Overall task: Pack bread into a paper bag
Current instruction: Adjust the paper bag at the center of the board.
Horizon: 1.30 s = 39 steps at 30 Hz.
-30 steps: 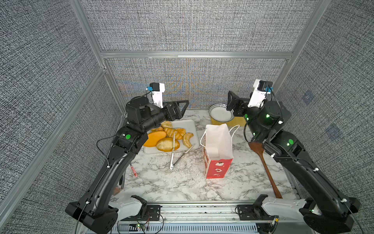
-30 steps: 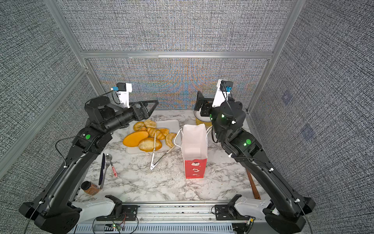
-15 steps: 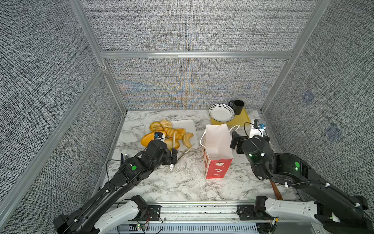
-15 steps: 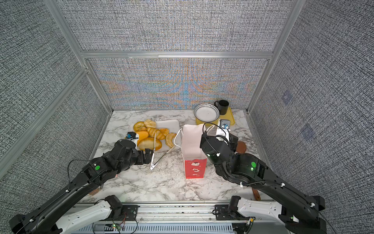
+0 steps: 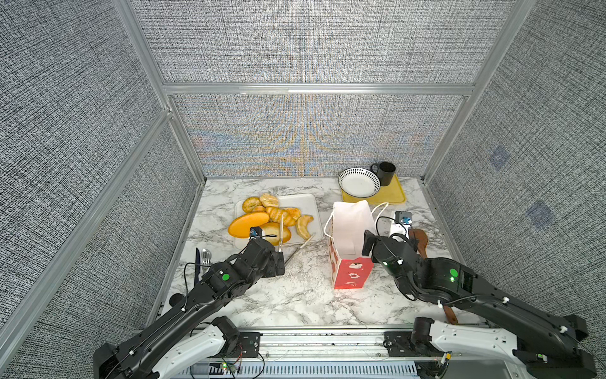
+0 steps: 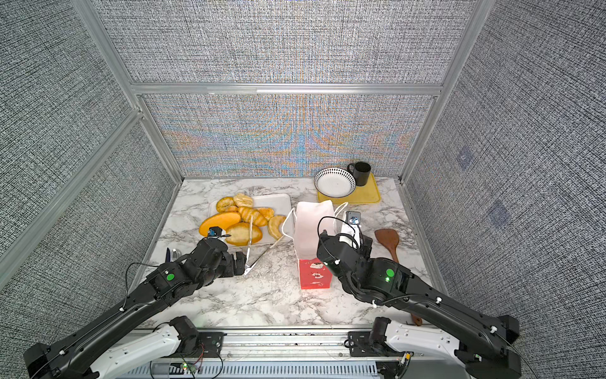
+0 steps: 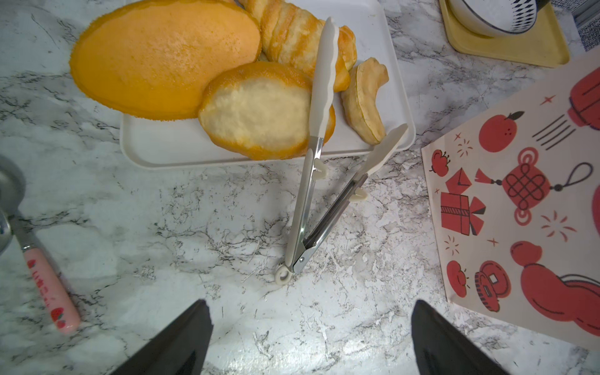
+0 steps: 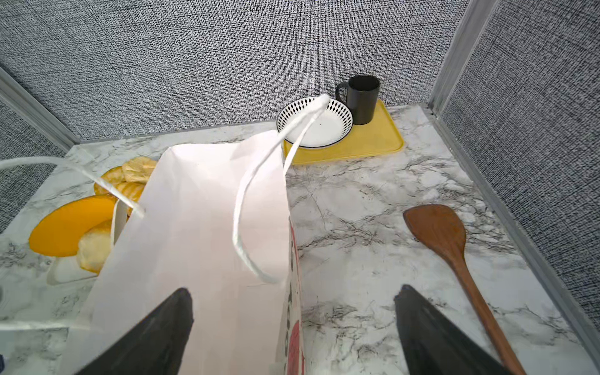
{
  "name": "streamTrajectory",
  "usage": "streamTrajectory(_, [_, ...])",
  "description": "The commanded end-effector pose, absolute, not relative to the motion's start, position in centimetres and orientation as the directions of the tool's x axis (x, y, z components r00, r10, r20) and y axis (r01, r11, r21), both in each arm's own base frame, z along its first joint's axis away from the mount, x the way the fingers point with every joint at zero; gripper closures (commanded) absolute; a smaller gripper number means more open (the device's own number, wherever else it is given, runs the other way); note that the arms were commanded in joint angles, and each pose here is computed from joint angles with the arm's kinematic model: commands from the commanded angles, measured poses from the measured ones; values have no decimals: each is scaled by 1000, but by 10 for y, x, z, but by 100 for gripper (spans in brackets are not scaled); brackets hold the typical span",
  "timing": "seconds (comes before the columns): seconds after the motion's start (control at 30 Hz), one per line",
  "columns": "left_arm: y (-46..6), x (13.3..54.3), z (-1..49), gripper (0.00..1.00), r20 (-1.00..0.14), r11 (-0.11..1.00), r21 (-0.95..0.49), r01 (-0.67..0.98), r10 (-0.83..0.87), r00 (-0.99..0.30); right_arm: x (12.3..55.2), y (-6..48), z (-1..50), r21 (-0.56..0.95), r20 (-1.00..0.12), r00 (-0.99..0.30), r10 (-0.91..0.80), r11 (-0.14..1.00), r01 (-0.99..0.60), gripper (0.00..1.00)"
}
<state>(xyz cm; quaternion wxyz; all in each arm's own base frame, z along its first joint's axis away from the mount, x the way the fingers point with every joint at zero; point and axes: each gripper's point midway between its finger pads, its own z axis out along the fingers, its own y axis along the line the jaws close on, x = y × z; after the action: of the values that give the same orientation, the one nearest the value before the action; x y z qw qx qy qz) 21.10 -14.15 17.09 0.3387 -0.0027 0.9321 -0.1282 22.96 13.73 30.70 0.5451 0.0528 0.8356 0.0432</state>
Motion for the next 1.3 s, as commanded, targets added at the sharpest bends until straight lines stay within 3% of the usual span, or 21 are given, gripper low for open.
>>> streamTrajectory(0.0, [-138,212,177,2,-651,963,-262,67,-125,-749,232,139,304,181,-900,-394,186,982,51,2])
streamTrajectory(0.13, [-133,210,178,1,-657,962,-266,54,-140,-741,233,139,282,179,-884,-428,189,982,63,7])
streamTrajectory(0.3, [-132,209,176,1,-654,962,-269,48,-146,-742,235,143,275,188,-874,-447,193,981,54,22])
streamTrajectory(0.5, [-132,207,177,1,-652,956,-289,43,-164,-740,244,146,273,200,-856,-479,196,979,42,33])
streamTrajectory(0.87, [-128,203,181,1,-655,951,-308,34,-185,-732,253,146,258,214,-832,-515,204,976,40,44])
streamTrajectory(1.1, [-126,205,177,3,-651,956,-291,17,-185,-736,254,147,270,212,-841,-507,191,977,18,77])
streamTrajectory(1.27, [-128,212,151,5,-574,986,-162,-48,-134,-808,256,146,280,183,-854,-494,165,983,12,80])
